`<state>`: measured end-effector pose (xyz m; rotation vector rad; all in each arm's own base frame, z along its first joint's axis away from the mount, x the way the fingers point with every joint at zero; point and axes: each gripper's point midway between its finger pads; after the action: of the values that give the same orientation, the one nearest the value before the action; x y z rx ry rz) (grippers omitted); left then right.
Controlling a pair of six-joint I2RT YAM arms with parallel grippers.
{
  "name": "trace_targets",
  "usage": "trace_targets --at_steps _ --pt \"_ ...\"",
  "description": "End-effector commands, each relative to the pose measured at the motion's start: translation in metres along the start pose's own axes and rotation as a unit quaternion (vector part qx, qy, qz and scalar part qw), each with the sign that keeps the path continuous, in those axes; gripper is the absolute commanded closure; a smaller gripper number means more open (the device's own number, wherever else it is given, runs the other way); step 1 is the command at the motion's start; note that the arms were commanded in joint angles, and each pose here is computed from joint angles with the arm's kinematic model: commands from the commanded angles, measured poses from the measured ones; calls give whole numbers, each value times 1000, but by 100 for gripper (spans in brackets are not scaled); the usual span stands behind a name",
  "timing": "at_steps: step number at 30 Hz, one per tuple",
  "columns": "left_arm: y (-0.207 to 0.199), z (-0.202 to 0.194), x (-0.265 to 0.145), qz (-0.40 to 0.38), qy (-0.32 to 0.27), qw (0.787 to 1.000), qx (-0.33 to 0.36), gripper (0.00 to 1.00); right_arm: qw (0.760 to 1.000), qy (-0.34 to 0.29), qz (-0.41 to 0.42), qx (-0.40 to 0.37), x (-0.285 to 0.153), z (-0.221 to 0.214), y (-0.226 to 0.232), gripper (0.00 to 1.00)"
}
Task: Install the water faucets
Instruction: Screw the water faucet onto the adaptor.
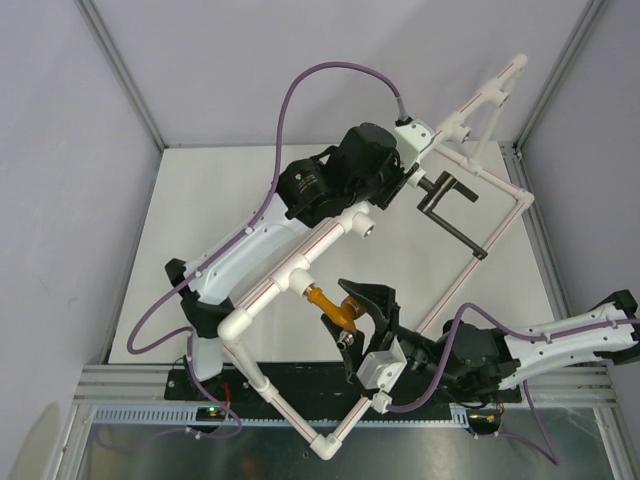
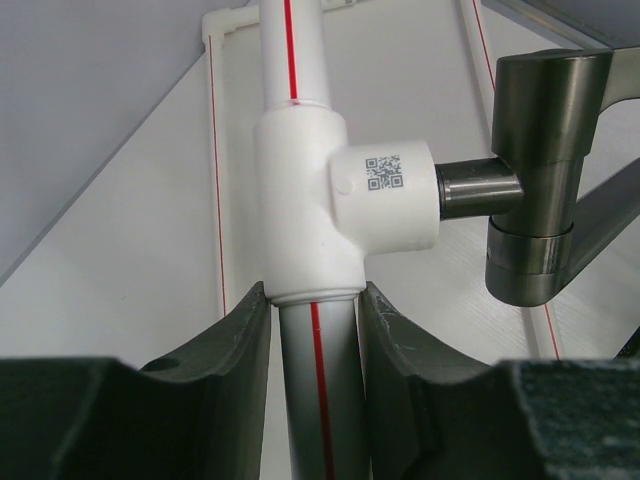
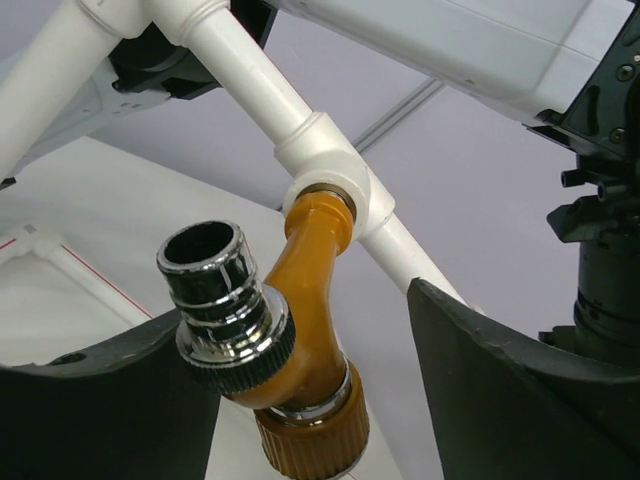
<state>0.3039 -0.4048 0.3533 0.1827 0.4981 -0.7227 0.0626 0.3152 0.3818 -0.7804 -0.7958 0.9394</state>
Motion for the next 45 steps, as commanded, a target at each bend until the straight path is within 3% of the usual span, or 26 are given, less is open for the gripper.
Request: trace_targets --at_steps 1,6,8,10,12,17,21,23,25,27,32,37,39,40,42,44,45 --pt "28 -151 46 48 262 959 92 100 999 -21 -19 33 7 13 -18 31" --pt "28 -150 46 48 262 960 92 100 999 -18 -22 40 9 11 -18 49" --pt "28 -150 47 48 262 960 92 100 999 -16 -23 44 9 11 -18 61" --pt "28 -150 46 47 261 960 91 100 998 -10 -31 59 10 10 -19 83" --pt "28 -149 46 47 260 960 92 100 996 -5 -39 78 10 9 -20 95" --pt "28 -149 46 48 260 960 92 100 983 -4 -59 172 12 13 -20 100" --pt "28 -150 46 48 261 960 92 100 937 -2 -104 335 11 15 -29 100" --pt "29 -150 47 49 262 959 93 100 898 -6 -121 422 10 18 -31 100" --pt "28 -151 47 49 262 959 93 100 845 -14 -135 517 10 22 -34 100" --pt "29 -151 47 49 262 959 93 100 774 -13 -159 613 10 22 -36 100" --pt "28 -150 47 49 262 959 92 100 558 -42 -187 807 12 30 -43 100" --pt "28 -150 47 48 261 960 90 100 363 -81 -198 907 11 28 -54 100" --pt "28 -149 46 48 260 960 90 100 244 -94 -191 946 9 24 -53 100" --pt "28 -149 45 48 260 960 90 100 210 -100 -188 954 8 22 -53 100" --pt "28 -149 45 48 259 960 89 100 181 -118 -184 959 5 21 -56 99" --pt "28 -148 44 47 259 961 89 100 194 -136 -181 955 2 21 -58 83" --pt "28 -148 44 47 259 961 89 100 201 -142 -180 952 0 21 -59 69"
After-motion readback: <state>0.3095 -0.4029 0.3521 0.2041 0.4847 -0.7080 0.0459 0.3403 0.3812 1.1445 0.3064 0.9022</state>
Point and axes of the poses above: each gripper's point midway between its finger pads, its own x axis out along the fingers, its own y axis along the line the jaws close on, z = x × y, and after that the axes turned 12 degrees about -x, right-handed
